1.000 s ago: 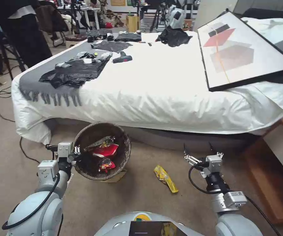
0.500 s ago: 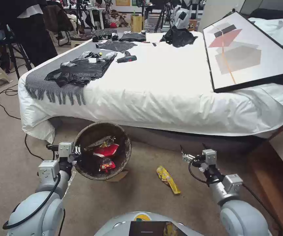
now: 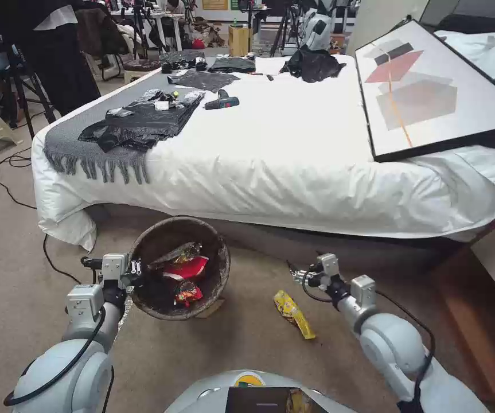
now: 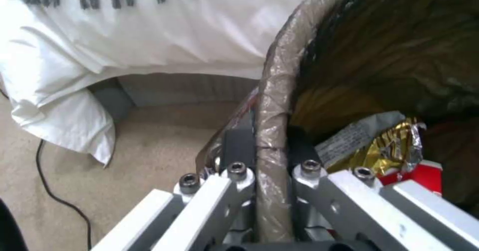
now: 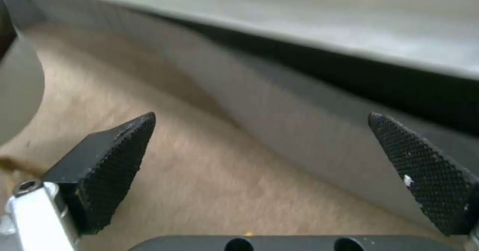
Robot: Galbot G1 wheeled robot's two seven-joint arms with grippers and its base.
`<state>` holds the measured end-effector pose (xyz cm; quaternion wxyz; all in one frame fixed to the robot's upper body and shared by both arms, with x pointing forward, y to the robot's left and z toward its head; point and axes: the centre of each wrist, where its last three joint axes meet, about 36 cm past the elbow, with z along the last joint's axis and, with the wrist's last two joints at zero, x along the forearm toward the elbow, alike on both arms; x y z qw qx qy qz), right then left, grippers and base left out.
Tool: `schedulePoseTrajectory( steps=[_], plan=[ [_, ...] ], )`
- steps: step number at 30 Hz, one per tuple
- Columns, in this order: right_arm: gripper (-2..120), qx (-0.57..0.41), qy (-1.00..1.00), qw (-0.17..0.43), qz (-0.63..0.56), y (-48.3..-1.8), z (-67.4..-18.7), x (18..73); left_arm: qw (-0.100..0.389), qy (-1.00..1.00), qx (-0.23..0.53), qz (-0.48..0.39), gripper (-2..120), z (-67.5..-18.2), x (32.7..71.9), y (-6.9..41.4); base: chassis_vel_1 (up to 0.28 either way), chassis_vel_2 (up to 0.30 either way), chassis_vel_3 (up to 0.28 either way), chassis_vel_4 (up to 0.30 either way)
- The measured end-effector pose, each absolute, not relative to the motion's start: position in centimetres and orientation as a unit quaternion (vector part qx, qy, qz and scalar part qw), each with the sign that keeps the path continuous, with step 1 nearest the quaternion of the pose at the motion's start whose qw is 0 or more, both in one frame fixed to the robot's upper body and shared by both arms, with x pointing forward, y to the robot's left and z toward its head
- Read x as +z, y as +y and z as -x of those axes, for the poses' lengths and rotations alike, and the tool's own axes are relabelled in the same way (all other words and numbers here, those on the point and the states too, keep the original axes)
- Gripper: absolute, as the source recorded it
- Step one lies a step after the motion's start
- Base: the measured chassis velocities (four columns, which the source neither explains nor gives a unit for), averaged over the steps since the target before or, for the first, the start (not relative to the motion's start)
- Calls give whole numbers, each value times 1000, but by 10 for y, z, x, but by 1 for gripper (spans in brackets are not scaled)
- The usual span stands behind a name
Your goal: Pick up the trash bin, then pick up the garbage from the floor and place it into the trash bin.
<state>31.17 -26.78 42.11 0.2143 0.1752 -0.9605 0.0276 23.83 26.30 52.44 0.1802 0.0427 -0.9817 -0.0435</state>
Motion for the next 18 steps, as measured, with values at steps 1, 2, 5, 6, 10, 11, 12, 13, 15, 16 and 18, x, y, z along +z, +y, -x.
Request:
schedulePoseTrajectory(
  steps=[1,2,5,6,10,11,12,13,15,16,18],
  plan=[
    [100,27,-958,224,-178,-266,-317,417,182,-981,-44,-43,3,-238,524,263,0,0,0,0],
    [100,27,-955,233,-180,-265,-322,412,183,-981,-44,-44,3,-237,524,264,0,0,0,0],
    [100,28,-949,255,-186,-263,-329,402,184,-981,-44,-45,3,-237,523,264,0,0,0,0],
    [100,28,-945,267,-189,-261,-332,398,185,-981,-44,-45,3,-237,523,264,0,0,0,0],
    [100,25,-933,303,-195,-259,-339,388,185,-981,-44,-45,3,-236,523,264,0,0,0,0],
    [100,25,-930,311,-194,-258,-341,384,185,-981,-43,-46,3,-236,523,264,0,0,0,0],
    [100,24,-927,319,-193,-257,-343,380,186,-981,-43,-46,3,-236,523,264,0,0,0,0],
    [100,24,-926,324,-193,-257,-345,378,186,-981,-42,-46,3,-236,523,264,0,0,0,0],
    [100,24,-924,330,-192,-257,-347,373,186,-981,-42,-46,3,-236,523,264,0,0,0,0],
    [100,24,-922,336,-191,-256,-348,369,187,-980,-41,-47,3,-236,523,264,0,0,0,0],
    [100,25,-919,345,-188,-254,-349,362,188,-980,-41,-47,3,-235,522,263,0,0,0,0]
  ],
)
